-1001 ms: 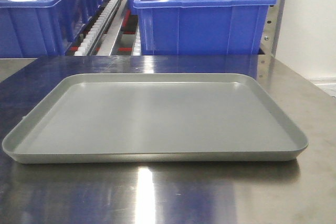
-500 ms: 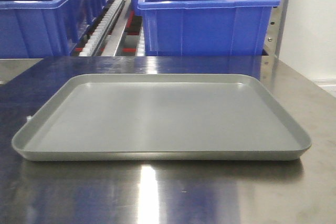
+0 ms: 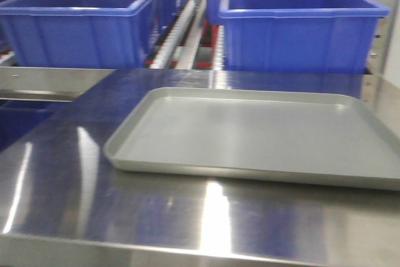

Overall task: Sort and place red and blue blocks on shelf
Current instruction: 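Drive the base away from the table holding both cubes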

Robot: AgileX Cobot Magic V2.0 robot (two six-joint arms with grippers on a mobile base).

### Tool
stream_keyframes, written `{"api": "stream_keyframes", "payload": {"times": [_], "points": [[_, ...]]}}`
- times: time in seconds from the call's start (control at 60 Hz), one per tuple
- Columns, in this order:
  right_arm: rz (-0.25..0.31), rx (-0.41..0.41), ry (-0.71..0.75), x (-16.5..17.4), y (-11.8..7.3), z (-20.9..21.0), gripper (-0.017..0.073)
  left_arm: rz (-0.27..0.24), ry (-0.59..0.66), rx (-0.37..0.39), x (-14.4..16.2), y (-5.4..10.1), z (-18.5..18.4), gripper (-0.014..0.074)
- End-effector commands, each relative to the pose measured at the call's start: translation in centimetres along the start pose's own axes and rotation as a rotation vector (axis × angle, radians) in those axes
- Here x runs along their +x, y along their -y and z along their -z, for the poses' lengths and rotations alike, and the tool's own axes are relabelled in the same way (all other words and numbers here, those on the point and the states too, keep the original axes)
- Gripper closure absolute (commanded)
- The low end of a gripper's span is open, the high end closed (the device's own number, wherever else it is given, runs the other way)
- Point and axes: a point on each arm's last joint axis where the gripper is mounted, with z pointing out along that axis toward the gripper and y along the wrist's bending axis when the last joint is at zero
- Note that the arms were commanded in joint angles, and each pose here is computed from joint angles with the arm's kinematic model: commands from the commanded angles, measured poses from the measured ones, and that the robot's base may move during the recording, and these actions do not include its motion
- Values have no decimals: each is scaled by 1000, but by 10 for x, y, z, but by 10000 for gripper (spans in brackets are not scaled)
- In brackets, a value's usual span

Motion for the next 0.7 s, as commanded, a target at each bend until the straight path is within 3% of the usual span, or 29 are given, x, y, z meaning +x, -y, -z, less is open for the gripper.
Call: {"api": "stream_keyframes", "payload": {"times": [0.0,0.684], "points": [[13,2,120,-18,-1,3,505,-1,92,35,-15,5,3,471],[13,2,120,-18,-1,3,505,-1,92,35,-15,5,3,471]]}}
